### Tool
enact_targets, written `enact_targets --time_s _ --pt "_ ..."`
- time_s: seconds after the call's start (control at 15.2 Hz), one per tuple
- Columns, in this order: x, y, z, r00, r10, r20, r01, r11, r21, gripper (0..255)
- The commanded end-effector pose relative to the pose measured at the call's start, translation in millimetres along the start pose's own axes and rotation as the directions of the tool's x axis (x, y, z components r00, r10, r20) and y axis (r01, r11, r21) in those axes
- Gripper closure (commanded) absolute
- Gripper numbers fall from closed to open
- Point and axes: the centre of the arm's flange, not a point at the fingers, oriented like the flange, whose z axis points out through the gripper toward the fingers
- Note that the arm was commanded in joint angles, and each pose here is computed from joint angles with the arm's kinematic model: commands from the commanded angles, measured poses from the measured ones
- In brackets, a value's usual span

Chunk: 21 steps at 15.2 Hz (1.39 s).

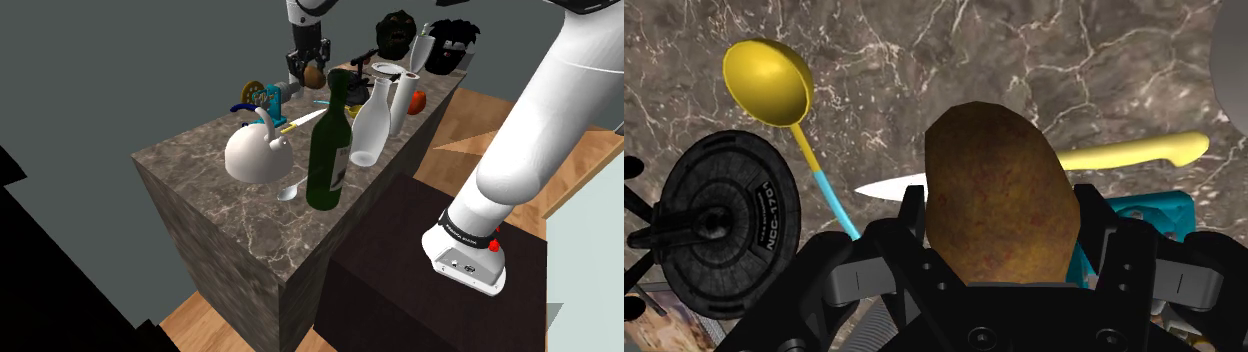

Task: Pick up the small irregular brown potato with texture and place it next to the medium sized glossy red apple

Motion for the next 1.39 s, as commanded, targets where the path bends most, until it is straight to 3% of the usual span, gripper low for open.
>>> enact_targets --time_s 0.0,1.32 --pt "0.3 1.9 -7.0 1.000 0.000 0.000 0.000 1.000 0.000 255" --pt "-3.1 258.3 55.8 1.000 0.000 0.000 0.000 1.000 0.000 255"
